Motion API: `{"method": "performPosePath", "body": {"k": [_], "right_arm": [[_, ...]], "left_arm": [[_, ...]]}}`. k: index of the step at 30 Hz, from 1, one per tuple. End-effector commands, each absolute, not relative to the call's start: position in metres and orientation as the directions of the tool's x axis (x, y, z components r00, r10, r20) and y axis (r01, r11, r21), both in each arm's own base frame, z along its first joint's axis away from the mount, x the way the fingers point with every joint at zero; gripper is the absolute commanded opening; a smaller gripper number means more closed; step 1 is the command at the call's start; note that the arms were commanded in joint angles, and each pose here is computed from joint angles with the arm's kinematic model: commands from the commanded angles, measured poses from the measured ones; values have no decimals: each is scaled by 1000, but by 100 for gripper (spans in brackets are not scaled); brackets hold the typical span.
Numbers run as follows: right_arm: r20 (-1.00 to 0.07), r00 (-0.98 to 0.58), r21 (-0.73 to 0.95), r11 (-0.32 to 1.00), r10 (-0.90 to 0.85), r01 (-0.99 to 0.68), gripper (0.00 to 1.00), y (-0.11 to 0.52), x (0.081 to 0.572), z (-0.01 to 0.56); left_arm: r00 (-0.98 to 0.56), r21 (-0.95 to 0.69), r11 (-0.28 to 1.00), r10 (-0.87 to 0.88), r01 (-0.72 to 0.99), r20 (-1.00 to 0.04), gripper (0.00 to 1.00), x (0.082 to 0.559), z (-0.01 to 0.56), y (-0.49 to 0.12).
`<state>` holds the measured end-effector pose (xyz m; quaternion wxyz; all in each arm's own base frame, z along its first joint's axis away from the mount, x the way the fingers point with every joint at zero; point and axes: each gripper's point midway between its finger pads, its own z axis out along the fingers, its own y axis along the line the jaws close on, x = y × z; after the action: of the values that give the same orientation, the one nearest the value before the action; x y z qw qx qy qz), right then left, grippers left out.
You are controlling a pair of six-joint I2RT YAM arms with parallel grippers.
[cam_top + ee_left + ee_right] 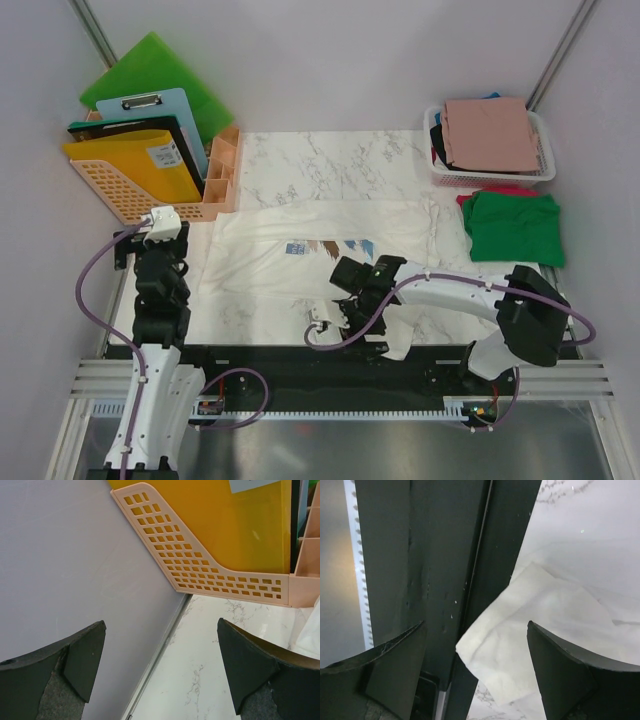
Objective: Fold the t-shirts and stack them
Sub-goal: Fold the tshirt
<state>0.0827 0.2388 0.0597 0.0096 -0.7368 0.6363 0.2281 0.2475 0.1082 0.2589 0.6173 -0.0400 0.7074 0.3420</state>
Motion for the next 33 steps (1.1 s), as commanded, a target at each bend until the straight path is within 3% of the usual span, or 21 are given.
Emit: {"method": "performPosePath", "body": {"k": [1, 7, 16, 27, 31, 33], "right_arm": [[-447, 55, 175, -148, -893, -973, 88, 267, 84, 67], [-484, -35, -56, 71, -875, -996, 87, 266, 126, 54], [-461, -100, -198, 212, -882, -957, 82, 257, 157, 33], [-514, -80, -123, 165, -854, -979, 80, 260, 138, 59], [-536, -7, -72, 54, -844, -996, 80, 265, 122, 79], [-472, -20, 40, 1, -881, -999, 80, 255, 101, 73]], "left_arm": [[-213, 434, 757, 378, -488, -901, 100, 247, 262, 109], [-210, 430, 765, 376, -478, -902, 100, 248, 260, 107], [-229, 438, 750, 374, -495, -899, 100, 245, 259, 114], [-236, 447, 756, 379, -478, -895, 100, 248, 254, 112], [-246, 454, 758, 381, -468, -891, 100, 250, 251, 112], [-245, 454, 759, 382, -467, -891, 100, 250, 252, 111]]}}
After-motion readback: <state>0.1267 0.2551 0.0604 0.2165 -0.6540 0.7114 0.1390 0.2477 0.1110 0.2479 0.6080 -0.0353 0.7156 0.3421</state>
